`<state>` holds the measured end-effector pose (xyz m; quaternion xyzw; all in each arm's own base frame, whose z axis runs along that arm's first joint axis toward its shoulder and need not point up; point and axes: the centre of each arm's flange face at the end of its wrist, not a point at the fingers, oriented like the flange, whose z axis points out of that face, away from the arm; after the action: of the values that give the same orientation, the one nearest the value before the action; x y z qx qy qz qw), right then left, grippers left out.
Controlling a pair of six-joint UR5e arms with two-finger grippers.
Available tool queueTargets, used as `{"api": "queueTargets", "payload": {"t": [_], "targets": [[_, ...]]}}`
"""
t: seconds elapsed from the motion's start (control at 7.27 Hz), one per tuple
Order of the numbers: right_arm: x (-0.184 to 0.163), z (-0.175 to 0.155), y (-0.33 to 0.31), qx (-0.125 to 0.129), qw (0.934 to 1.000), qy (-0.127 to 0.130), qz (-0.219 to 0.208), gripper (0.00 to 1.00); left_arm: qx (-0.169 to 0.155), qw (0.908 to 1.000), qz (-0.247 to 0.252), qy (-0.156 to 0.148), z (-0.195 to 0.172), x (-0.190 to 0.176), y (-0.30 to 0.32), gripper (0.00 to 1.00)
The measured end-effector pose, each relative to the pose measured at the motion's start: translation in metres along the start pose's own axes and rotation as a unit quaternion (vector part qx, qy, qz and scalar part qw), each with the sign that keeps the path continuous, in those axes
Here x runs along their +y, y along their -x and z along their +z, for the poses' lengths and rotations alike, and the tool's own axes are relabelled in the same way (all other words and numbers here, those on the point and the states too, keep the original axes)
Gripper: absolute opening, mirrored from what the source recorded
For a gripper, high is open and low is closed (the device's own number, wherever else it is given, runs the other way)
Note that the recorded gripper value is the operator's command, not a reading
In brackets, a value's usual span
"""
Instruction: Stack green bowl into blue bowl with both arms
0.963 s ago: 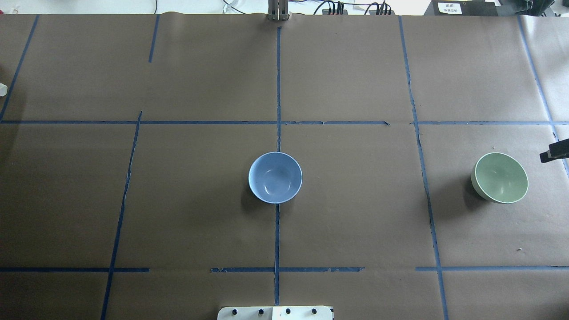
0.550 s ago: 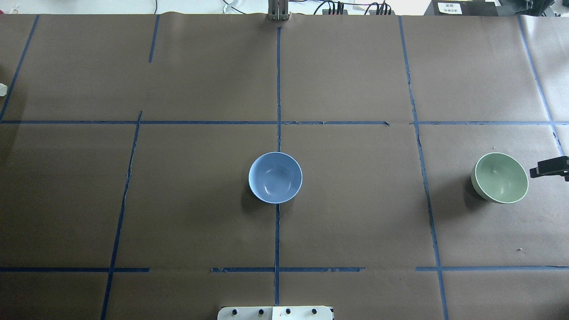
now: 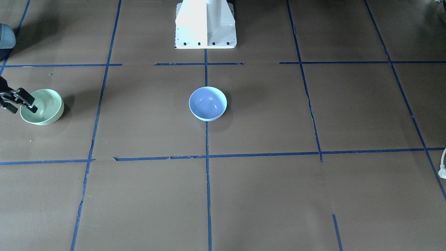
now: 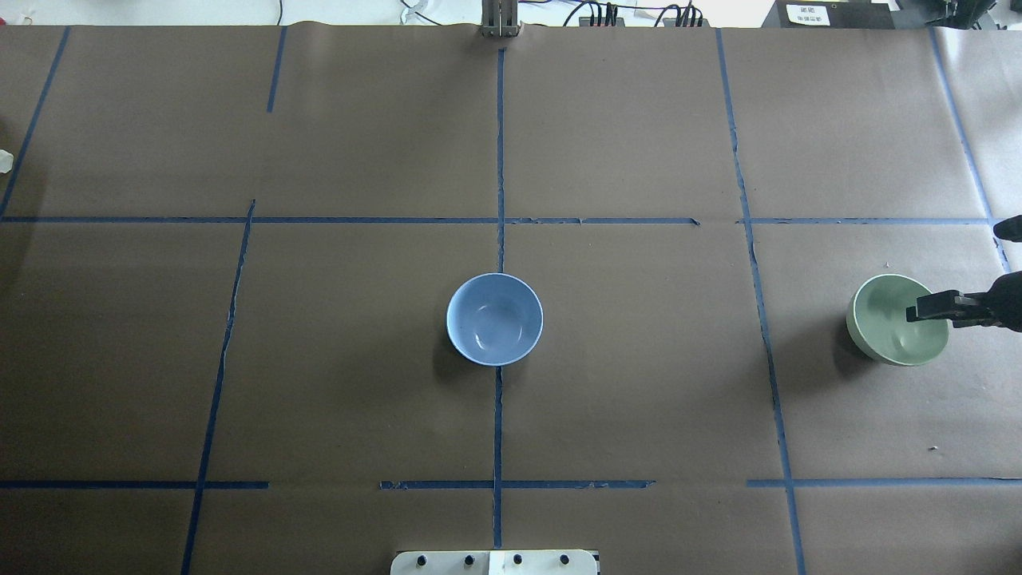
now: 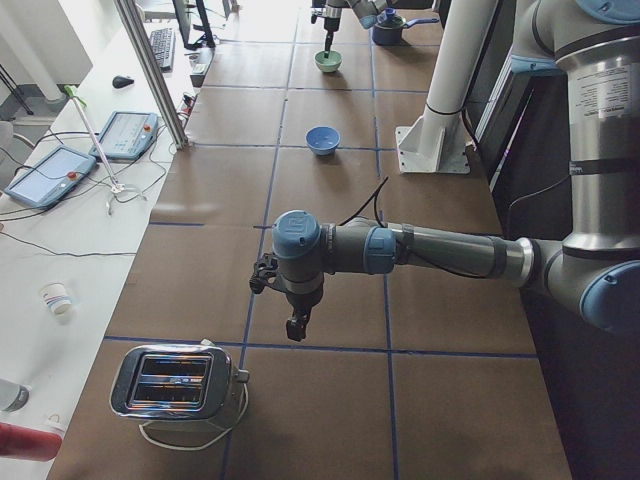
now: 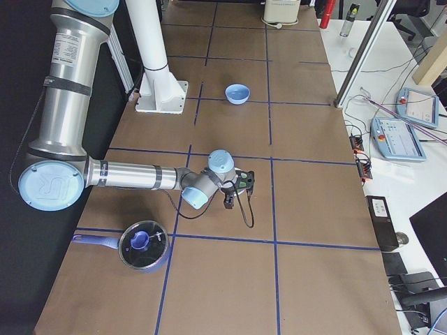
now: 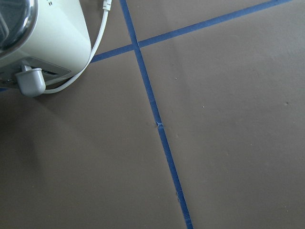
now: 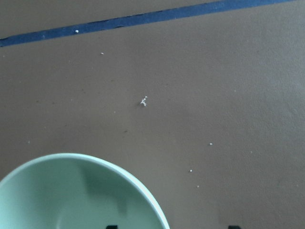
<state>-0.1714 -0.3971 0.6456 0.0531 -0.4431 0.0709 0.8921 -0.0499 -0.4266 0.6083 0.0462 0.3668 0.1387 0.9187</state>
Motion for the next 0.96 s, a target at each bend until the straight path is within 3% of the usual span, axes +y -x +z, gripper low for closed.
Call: {"api": "queueTargets", "payload": {"t": [0.55,0.96], "targets": [[0.016,-0.028,0.02,-0.029,0.9995,0.015,-0.003,0.0,0.0,1.0,-0.001,-0.001,0.0,0.0,0.0,1.0],[-0.025,-0.051,0.144,-0.043,0.9979,0.025,0.04,0.0,0.001,1.0,-0.002,0.0,0.0,0.0,0.0,1.0]]}}
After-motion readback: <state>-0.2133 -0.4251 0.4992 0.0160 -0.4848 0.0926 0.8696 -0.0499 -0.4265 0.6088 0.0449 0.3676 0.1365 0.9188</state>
